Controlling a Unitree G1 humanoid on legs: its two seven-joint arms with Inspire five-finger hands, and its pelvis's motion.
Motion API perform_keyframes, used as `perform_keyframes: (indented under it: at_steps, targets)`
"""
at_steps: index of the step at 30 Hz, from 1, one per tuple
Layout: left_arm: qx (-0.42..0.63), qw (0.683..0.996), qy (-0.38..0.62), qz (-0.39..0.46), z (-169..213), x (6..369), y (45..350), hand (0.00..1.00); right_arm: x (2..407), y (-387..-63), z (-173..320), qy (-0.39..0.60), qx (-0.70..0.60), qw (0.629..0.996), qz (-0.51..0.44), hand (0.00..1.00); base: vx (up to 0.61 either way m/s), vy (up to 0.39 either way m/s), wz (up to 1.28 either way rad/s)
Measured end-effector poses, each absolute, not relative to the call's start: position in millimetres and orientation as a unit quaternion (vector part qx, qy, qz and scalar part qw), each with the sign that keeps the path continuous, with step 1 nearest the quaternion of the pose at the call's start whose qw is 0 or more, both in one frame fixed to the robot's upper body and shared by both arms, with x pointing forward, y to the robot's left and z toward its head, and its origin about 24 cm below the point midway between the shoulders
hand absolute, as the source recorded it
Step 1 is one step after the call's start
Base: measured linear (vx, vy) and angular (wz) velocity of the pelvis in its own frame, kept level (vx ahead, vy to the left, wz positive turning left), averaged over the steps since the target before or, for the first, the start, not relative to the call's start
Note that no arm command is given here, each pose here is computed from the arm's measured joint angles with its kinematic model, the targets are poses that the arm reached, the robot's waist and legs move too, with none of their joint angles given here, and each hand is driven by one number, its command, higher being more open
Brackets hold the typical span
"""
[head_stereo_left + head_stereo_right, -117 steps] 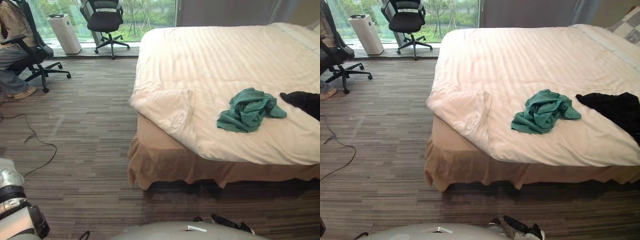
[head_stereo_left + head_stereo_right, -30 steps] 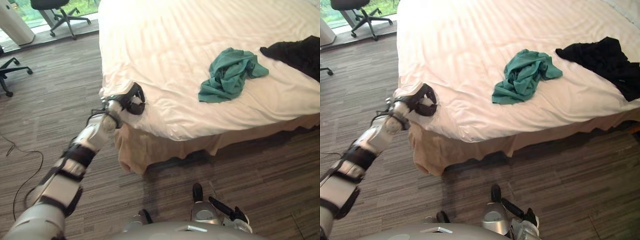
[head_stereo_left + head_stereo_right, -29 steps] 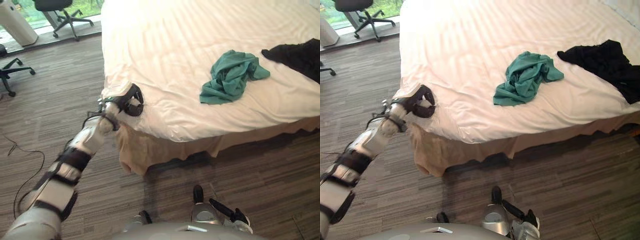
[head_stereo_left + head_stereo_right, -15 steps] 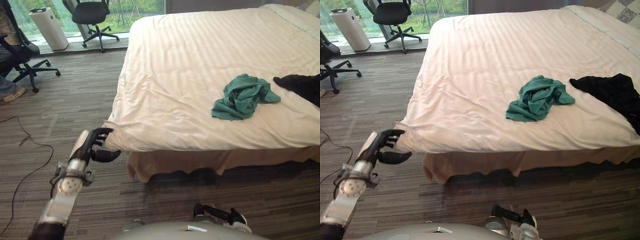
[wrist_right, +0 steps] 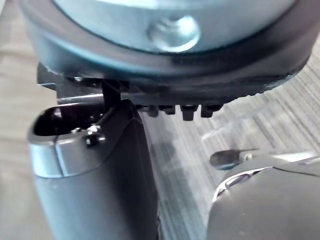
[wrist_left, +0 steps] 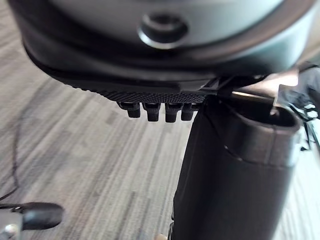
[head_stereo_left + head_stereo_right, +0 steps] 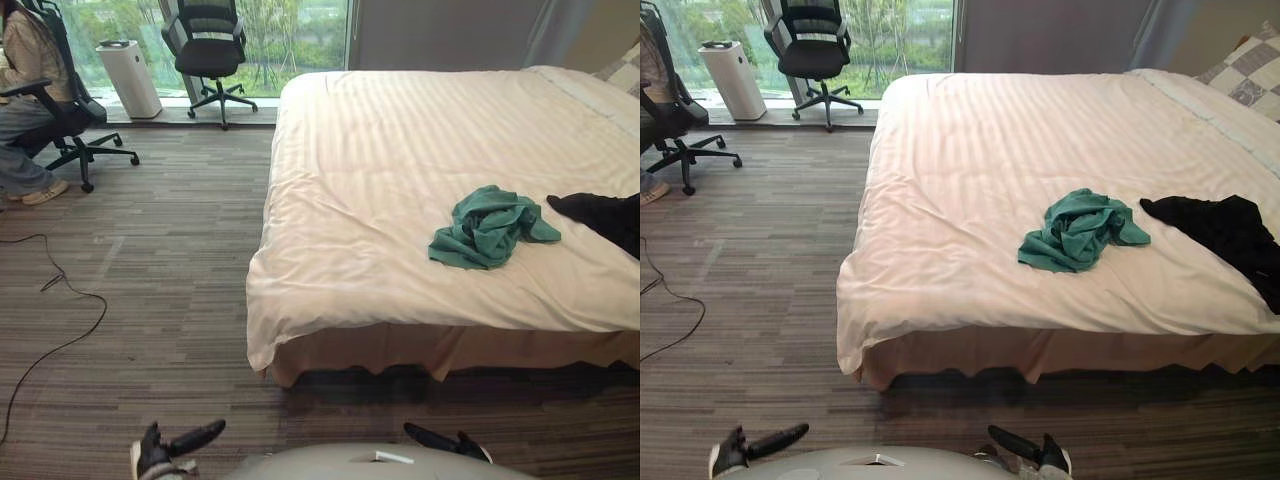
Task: Tidy up the quilt and then pick up the clothes from the bed and put them into the laundry hamper
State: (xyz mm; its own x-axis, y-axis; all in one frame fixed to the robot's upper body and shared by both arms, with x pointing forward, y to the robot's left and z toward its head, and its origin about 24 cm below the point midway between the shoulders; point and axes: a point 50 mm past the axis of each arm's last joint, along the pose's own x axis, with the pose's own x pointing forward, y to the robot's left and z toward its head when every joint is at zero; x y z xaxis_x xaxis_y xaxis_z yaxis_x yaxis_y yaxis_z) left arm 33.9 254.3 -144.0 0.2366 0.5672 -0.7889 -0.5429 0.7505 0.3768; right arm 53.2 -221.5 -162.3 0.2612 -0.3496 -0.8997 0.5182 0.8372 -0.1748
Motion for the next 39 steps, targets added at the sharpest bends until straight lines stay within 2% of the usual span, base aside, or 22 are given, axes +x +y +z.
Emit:
perform_keyframes:
  at_steps: [2, 7, 12, 18, 19, 21, 26, 28, 29, 30, 32, 34, 38, 39]
  targets:
    - [-0.024, 0.763, 0.528, 0.372, -152, 24, 240, 1.0, 49, -225, -162, 0.535, 0.109, 0.774, -0.322, 1.0, -0.02, 0.003, -0.05]
    - [-0.108, 0.743, 0.53, 0.394, -160, 34, 213, 1.0, 33, -226, -165, 0.539, 0.144, 0.731, -0.393, 1.0, 0.0, 0.0, 0.01]
    - [-0.1, 0.758, 0.526, 0.373, -161, 49, 205, 1.0, 25, -220, -167, 0.54, 0.171, 0.694, -0.445, 1.0, 0.01, -0.003, -0.01]
    - [-0.076, 0.78, 0.528, 0.328, -162, 67, 197, 1.0, 53, -238, -160, 0.505, 0.17, 0.702, -0.473, 1.0, 0.0, 0.001, -0.02]
    - [-0.067, 0.785, 0.527, 0.318, -161, 70, 196, 1.0, 63, -249, -156, 0.489, 0.167, 0.707, -0.482, 0.0, -0.01, 0.004, -0.11]
    - [-0.049, 0.793, 0.526, 0.304, -160, 74, 198, 1.0, 77, -266, -148, 0.464, 0.16, 0.716, -0.496, 0.0, -0.01, 0.002, -0.09]
    - [-0.026, 0.8, 0.525, 0.289, -159, 78, 205, 1.0, 113, -336, -108, 0.379, 0.113, 0.749, -0.532, 0.0, 0.01, -0.001, 0.01]
    - [-0.023, 0.797, 0.529, 0.29, -160, 75, 210, 1.0, 118, -361, -92, 0.345, 0.139, 0.74, -0.56, 0.0, 0.03, -0.002, 0.1]
    - [-0.02, 0.798, 0.528, 0.29, -159, 75, 214, 1.0, 117, -386, -75, 0.324, 0.121, 0.74, -0.577, 0.0, 0.02, 0.006, 0.05]
    - [-0.023, 0.796, 0.528, 0.296, -159, 73, 217, 1.0, 122, -409, -53, 0.295, 0.089, 0.765, -0.566, 0.0, 0.02, 0.007, -0.04]
    - [-0.024, 0.79, 0.533, 0.301, -160, 65, 221, 1.0, 133, -422, -25, 0.24, 0.045, 0.794, -0.556, 0.0, 0.01, -0.002, -0.09]
    - [-0.022, 0.787, 0.54, 0.299, -161, 58, 222, 1.0, 144, -418, 2, 0.161, 0.007, 0.819, -0.55, 0.0, -0.01, -0.014, -0.07]
    - [-0.022, 0.793, 0.534, 0.293, -160, 62, 221, 1.0, 162, -403, 8, 0.13, 0.005, 0.834, -0.537, 0.0, -0.04, -0.008, -0.01]
    - [-0.02, 0.793, 0.536, 0.288, -160, 62, 220, 1.0, 172, -393, 7, 0.127, 0.003, 0.848, -0.515, 0.0, -0.05, -0.016, 0.01]
